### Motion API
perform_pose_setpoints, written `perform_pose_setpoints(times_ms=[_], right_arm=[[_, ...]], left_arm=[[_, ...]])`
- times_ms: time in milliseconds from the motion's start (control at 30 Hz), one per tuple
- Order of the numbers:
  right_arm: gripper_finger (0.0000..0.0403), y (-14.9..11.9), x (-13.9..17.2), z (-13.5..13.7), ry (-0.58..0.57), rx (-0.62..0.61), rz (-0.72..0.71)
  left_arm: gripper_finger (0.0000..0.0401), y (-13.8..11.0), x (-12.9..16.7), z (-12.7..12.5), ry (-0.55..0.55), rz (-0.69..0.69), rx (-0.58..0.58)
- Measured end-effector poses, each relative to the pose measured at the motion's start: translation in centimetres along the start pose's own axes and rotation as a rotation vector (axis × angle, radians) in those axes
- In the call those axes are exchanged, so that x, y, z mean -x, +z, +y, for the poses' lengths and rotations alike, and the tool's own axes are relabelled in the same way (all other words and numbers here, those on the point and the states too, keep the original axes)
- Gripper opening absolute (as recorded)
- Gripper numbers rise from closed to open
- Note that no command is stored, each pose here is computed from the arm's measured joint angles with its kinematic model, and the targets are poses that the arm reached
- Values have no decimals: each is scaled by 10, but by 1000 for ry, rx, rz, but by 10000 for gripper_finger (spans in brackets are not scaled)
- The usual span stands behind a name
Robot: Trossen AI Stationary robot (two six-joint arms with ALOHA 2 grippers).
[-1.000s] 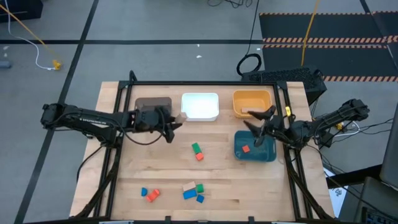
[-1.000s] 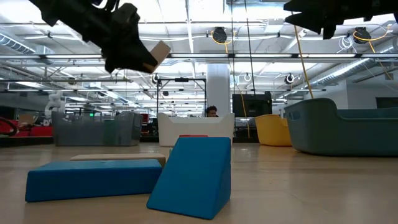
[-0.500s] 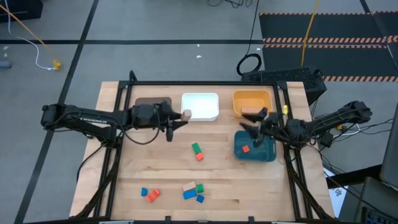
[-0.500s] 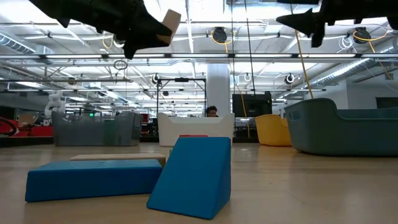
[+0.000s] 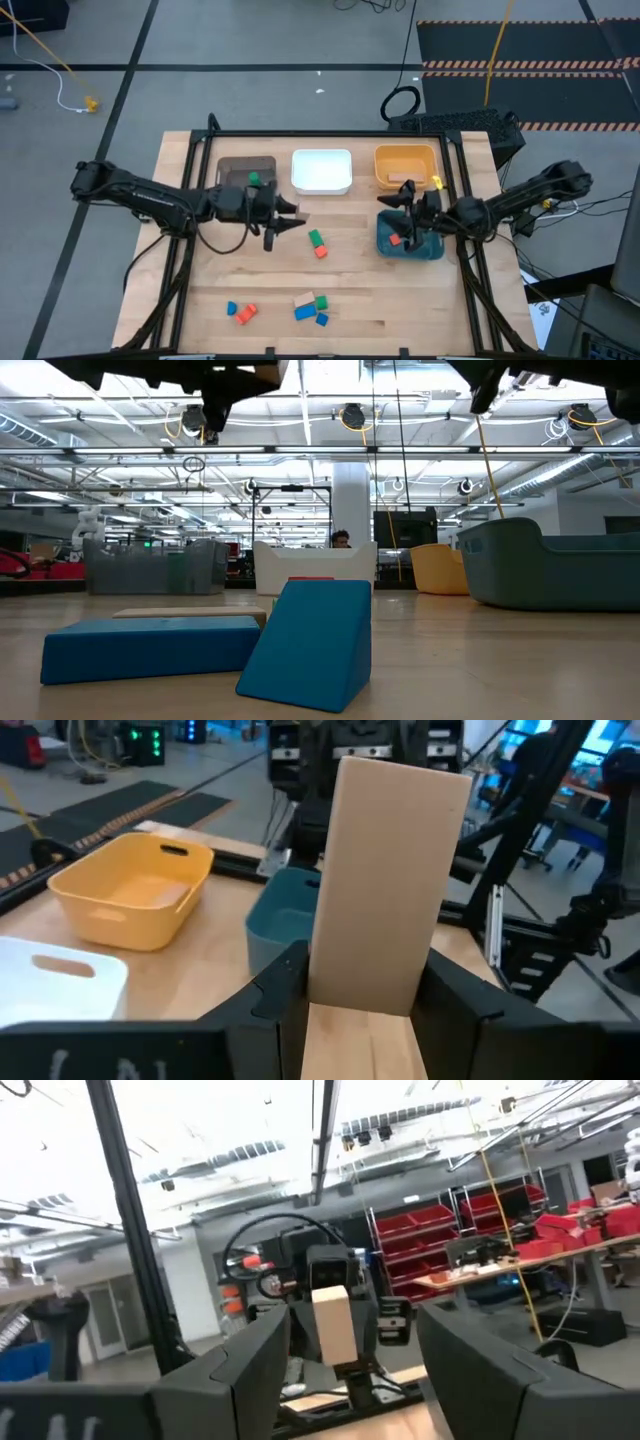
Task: Sort & place blocks by color
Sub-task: Put the top brown block into the yellow bin
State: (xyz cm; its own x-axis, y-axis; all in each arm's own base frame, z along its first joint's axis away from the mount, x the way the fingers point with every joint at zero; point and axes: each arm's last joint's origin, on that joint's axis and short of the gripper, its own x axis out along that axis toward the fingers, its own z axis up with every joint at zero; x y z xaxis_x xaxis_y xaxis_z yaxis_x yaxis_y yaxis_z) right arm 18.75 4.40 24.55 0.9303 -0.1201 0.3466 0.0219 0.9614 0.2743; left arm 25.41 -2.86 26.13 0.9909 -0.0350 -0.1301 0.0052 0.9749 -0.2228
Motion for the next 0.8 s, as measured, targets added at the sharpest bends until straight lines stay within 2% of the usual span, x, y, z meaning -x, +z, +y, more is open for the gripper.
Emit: perform_pose_setpoints(times_ms=[133, 533, 800], right_arm=[[215, -8, -2, 0, -5, 1, 32], [215, -15, -4, -1, -15, -130, 63], [215, -16, -4, -1, -17, -123, 70]], left_arm=[[135, -7, -7, -2, -9, 11, -2], [135, -10, -12, -8, -31, -2, -2], [135, -10, -12, -7, -29, -3, -33]])
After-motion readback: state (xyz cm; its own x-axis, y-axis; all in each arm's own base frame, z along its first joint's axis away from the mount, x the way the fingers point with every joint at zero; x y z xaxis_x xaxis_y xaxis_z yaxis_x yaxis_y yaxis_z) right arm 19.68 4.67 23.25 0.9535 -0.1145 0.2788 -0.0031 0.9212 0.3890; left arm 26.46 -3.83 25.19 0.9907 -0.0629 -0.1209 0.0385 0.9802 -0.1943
